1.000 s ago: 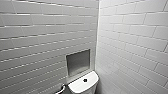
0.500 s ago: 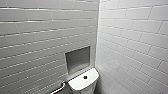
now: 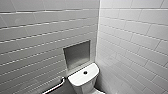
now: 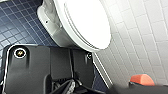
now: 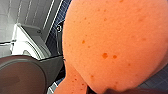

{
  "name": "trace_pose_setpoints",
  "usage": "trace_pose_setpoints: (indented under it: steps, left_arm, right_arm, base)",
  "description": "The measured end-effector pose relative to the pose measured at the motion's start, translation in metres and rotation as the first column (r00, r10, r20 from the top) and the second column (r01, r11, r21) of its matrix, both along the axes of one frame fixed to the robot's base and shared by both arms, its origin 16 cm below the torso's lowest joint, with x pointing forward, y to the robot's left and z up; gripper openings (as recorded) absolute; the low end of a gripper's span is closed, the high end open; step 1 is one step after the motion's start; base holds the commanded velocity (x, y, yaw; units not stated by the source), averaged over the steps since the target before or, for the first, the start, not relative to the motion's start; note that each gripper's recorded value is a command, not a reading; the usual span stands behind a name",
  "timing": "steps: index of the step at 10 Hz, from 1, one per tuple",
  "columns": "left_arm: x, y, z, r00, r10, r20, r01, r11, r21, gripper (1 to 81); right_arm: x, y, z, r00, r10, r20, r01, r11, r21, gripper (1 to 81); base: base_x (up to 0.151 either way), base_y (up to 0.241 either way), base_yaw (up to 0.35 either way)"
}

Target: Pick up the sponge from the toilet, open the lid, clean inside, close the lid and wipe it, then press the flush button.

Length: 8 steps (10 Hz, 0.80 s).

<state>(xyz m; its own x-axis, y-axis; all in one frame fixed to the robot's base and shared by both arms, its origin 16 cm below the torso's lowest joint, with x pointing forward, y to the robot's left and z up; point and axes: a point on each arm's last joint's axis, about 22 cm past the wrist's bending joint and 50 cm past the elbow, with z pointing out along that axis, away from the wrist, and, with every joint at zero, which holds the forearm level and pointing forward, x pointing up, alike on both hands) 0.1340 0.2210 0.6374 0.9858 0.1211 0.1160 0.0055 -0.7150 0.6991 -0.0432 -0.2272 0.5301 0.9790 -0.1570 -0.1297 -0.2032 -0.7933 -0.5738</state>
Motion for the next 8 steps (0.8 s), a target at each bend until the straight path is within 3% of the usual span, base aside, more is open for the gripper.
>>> trace_pose_setpoints:
  steps: [3,8]
  left_arm:
    - [0.066,-0.008,0.047,0.997,-0.05,0.056,0.052,0.998,-0.035,81.1]
    - [0.17,-0.004,0.113,0.986,-0.107,0.124,0.11,0.994,-0.021,81.1]
  right_arm:
    - [0.003,-0.002,0.0,1.0,-0.001,0.003,0.001,1.0,-0.001,1.0]
    - [0.014,0.005,0.004,1.0,-0.005,0.014,0.005,0.9999,0.017,1.0]
  base:
    - [0.0,0.0,0.0]
    - [0.0,0.0,0.0]
